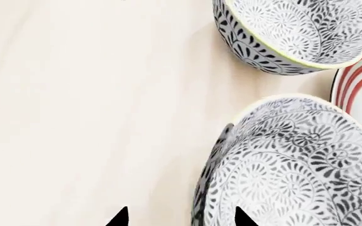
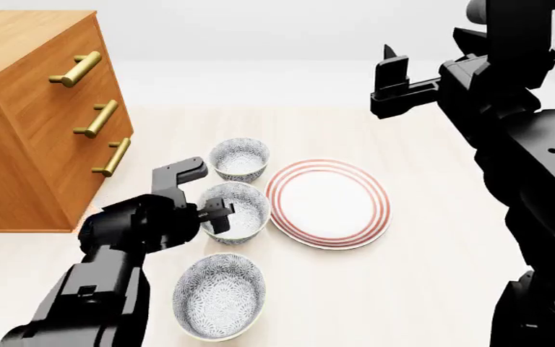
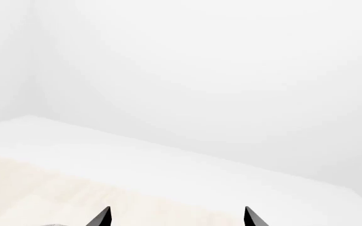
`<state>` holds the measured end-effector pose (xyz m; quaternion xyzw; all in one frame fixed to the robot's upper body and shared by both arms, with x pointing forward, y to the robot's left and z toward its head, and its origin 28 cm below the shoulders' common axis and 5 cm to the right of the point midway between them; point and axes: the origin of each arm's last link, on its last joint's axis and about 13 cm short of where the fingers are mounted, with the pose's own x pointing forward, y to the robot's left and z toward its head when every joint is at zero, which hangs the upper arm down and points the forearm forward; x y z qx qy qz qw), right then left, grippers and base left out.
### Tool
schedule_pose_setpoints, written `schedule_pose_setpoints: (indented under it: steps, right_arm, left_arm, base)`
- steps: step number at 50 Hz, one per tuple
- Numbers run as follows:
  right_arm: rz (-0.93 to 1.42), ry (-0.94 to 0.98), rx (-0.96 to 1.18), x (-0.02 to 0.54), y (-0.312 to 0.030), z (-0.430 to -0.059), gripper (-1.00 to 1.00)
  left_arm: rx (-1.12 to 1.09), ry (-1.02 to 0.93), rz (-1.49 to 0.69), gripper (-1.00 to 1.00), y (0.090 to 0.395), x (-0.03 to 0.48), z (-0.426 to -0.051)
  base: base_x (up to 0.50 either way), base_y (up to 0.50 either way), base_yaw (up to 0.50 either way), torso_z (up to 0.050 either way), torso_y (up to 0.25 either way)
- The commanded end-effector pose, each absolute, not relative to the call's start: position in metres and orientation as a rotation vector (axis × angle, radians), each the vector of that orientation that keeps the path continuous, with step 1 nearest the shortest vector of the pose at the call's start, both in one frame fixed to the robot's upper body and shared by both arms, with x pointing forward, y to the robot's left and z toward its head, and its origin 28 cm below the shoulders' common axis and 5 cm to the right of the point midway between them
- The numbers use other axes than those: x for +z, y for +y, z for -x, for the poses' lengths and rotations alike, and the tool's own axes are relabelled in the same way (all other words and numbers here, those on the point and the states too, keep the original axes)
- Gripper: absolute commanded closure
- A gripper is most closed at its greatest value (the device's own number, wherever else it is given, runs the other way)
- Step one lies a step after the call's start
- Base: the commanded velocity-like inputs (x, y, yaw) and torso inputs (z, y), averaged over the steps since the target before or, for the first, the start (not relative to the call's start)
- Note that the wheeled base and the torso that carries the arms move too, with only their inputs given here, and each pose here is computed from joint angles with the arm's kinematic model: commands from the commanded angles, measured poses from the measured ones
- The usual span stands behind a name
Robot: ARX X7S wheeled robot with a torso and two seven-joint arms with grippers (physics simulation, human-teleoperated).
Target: Stack the bowl in the middle on the bowl at the back.
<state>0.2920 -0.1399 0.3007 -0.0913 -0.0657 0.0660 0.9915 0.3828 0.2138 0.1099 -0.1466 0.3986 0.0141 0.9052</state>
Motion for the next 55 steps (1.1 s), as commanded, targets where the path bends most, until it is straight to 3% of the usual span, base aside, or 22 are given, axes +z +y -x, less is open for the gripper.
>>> schedule_pose_setpoints:
  steps: [1,31,55]
  right_arm:
    - [0.181,-0.131,0.131,0.301,-0.14,-0.291,-1.0]
    - [0.178,-0.129,0.143,0.299,-0.136,-0.293,-1.0]
    - [0.177,-0.127,0.144,0.298,-0.136,-0.293,-1.0]
  left_arm:
    - [0.079,0.855,0.292,1.0,0.216,0.1,-0.381]
    - [0.167,0.691,0.407,1.0,0.241,0.143,-0.375]
    - [0.101,0.71,0.546,1.0,0.246,0.187,-0.348]
  base:
    - [0.0,0.0,0.0,0.0,0.0]
    - [0.0,0.0,0.0,0.0,0.0]
    - [0.0,0.0,0.0,0.0,0.0]
